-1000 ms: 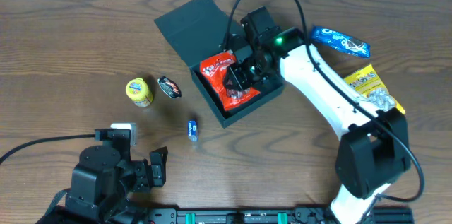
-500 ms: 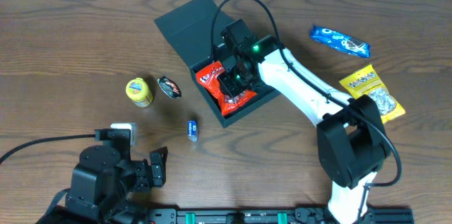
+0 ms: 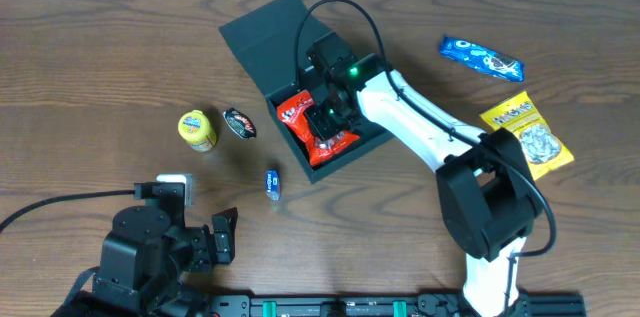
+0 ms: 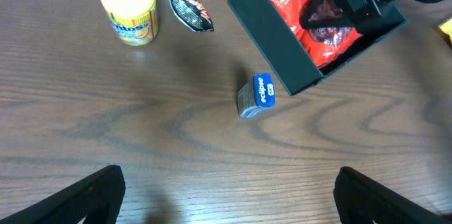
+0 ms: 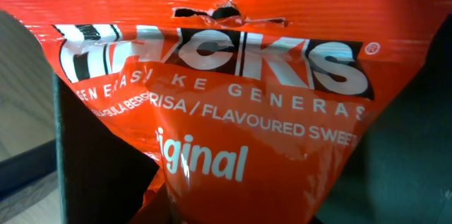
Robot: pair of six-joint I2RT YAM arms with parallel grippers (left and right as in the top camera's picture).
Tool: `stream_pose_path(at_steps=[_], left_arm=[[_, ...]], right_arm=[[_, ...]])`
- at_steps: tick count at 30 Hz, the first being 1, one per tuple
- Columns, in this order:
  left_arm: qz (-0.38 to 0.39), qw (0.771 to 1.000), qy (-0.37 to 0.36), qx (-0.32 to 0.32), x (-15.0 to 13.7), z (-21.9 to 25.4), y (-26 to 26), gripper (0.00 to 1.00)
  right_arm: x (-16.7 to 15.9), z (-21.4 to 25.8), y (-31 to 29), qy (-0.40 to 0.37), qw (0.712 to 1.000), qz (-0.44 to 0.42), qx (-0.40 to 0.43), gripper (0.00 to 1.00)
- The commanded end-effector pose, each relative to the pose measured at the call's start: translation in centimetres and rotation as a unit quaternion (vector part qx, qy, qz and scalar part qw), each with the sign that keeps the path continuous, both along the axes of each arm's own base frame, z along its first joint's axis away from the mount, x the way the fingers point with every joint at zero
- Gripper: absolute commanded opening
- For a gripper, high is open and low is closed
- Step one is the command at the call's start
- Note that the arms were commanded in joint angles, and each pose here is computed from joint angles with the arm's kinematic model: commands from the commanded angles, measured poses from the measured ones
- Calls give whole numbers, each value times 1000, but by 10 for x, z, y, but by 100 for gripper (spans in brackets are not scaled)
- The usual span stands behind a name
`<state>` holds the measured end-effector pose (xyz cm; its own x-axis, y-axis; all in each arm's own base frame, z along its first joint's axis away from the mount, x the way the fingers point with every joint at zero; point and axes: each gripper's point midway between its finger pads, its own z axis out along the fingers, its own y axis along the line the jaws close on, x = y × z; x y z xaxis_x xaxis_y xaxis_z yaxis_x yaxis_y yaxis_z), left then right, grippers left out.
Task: Pack container
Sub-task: 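Carry the red bag left and lower it into the black box, then open the right gripper and withdraw toward the yellow bag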
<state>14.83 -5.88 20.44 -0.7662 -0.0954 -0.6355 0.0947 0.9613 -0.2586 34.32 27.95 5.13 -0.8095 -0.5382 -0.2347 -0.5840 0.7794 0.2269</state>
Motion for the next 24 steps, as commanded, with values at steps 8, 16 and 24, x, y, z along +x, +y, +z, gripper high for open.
stream_pose_path(at_steps=[8, 16, 24], left_arm=[[8, 1000, -4, 1, 2, 2, 2, 95], [8, 1000, -4, 1, 2, 2, 2, 96], [8, 1000, -4, 1, 2, 2, 2, 95]], right_arm=[[-2, 3, 11, -4, 1000, 4, 6, 35], [-3, 23, 11, -17, 1000, 4, 16, 82], [-8, 117, 2, -97, 993, 1, 69, 99]])
